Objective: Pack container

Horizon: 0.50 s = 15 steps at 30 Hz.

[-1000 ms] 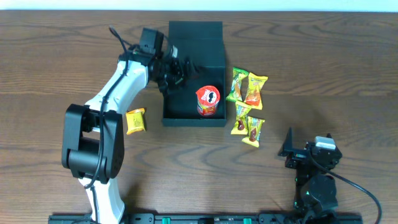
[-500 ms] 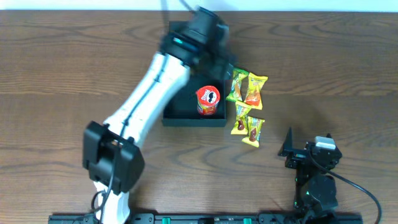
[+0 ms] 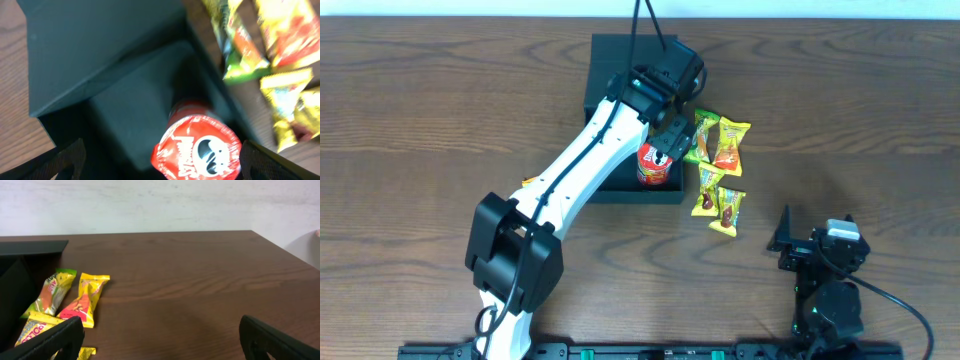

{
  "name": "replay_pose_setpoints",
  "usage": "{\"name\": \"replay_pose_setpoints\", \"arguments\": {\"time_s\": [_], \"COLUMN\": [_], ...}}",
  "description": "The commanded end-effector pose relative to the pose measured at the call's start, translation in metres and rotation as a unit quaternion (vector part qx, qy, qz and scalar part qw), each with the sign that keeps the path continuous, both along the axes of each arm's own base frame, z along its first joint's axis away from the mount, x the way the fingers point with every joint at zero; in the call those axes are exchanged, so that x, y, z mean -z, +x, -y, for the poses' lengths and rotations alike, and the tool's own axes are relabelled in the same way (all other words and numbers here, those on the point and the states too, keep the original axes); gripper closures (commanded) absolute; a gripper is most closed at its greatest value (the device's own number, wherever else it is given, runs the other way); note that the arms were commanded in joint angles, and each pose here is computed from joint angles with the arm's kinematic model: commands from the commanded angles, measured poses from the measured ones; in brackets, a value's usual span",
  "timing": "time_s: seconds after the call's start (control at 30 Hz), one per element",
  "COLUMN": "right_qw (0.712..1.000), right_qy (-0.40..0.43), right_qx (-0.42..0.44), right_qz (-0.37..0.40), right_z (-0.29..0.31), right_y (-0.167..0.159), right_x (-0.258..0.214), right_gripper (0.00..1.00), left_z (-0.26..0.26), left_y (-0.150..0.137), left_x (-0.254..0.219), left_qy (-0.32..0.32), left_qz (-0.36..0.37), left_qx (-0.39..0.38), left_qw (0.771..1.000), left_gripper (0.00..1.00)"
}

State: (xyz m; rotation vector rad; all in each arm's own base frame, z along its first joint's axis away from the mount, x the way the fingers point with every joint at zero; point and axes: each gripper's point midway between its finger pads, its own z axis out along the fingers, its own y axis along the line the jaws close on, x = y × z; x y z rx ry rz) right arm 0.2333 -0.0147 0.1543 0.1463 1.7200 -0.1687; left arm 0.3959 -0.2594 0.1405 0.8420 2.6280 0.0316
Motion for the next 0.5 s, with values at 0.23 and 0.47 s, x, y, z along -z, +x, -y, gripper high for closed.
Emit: {"name": "replay_pose_setpoints", "arguments": {"time_s": [0.23,0.47], "right_qw": [1.000,1.000], "right_qy": [0.000,0.000], "right_qx": [0.008,0.008], "right_qz": [-0.001,-0.001], "right_z": [0.003,0.003], "right_y": [-0.001,-0.001], "right_x": [0.001,0.000], "right_gripper": [0.01,0.01], "left_z": [0.021,0.033], "left_y": [-0.023,-0.028], "left_x": [0.018,0.015], "left_qy": [0.048,0.077], "left_qz": [-0.005,0.024], "left_qx": [0.096,0.120], "left_qw": [0.994,0.990], "left_gripper": [0.02,0.04]}}
